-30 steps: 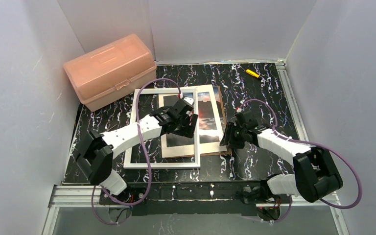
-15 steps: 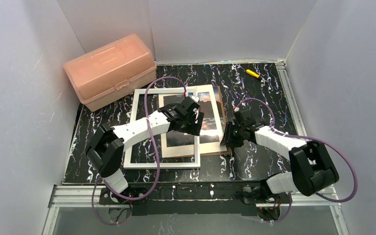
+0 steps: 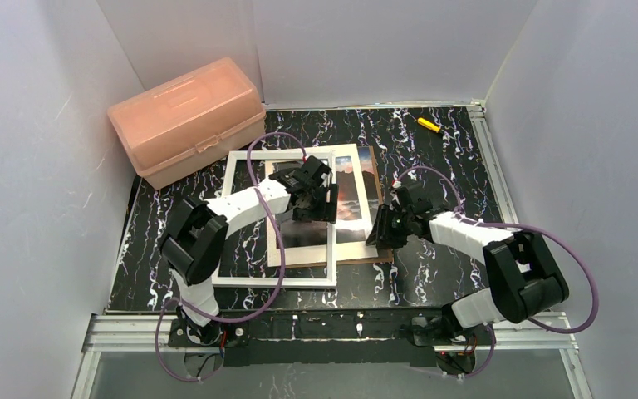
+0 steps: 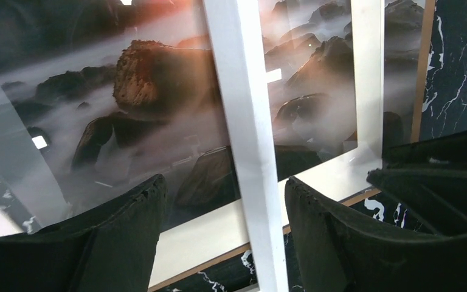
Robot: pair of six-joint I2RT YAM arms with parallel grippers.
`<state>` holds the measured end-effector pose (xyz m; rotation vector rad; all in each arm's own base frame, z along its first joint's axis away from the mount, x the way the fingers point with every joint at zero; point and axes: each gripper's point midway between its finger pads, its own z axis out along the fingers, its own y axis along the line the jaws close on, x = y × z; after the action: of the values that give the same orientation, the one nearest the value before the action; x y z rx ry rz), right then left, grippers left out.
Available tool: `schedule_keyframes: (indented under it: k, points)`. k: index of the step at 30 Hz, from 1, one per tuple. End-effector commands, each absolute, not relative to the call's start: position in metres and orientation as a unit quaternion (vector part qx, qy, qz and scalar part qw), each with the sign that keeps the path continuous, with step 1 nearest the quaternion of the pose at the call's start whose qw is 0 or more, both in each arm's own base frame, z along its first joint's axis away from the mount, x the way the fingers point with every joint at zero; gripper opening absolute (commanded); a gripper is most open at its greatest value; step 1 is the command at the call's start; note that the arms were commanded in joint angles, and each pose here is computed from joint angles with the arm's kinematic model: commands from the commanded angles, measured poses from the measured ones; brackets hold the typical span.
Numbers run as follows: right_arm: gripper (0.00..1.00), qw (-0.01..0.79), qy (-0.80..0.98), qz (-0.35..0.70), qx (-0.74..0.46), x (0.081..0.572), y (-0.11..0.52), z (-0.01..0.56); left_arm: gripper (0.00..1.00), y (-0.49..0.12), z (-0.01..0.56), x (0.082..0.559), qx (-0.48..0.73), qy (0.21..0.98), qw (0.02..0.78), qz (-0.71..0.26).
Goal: Take the photo out of the frame
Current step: Remove the photo frame item from the photo frame.
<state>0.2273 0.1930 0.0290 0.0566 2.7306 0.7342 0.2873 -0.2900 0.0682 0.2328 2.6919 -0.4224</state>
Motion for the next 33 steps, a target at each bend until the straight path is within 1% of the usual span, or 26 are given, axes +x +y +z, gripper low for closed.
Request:
schedule_keyframes:
  k: [1,9,12,15,17,22,25,29,33]
  points:
    - [0.46,0.108,0.945,0.308,0.011,0.206,0.212,0.020,0.67,-0.308,0.072,0.287,0.084,0.961,0.184,-0.189]
    - [0.46,0.094,0.941,0.326,-0.007,0.196,0.234,0.022,0.63,-0.314,0.056,0.285,0.082,0.964,0.161,-0.194]
    - [0.46,0.101,0.940,0.327,-0.015,0.198,0.236,0.026,0.56,-0.315,0.053,0.287,0.084,0.965,0.159,-0.192]
    - [0.46,0.118,0.948,0.294,-0.018,0.205,0.226,0.030,0.44,-0.315,0.050,0.289,0.088,0.967,0.156,-0.182]
    - [0.46,0.139,0.954,0.265,-0.015,0.213,0.215,0.036,0.40,-0.311,0.048,0.291,0.089,0.970,0.154,-0.167]
    - [0.46,0.197,0.961,0.192,0.008,0.231,0.182,0.050,0.37,-0.305,0.042,0.296,0.095,0.975,0.149,-0.136]
    - [0.48,0.213,0.963,0.165,0.021,0.235,0.167,0.052,0.35,-0.305,0.039,0.298,0.095,0.976,0.145,-0.129]
    - [0.52,0.205,0.966,0.159,0.021,0.232,0.162,0.045,0.31,-0.309,0.041,0.301,0.095,0.975,0.146,-0.135]
    - [0.49,0.182,0.969,0.163,0.018,0.227,0.165,0.035,0.23,-0.317,0.054,0.306,0.095,0.971,0.158,-0.151]
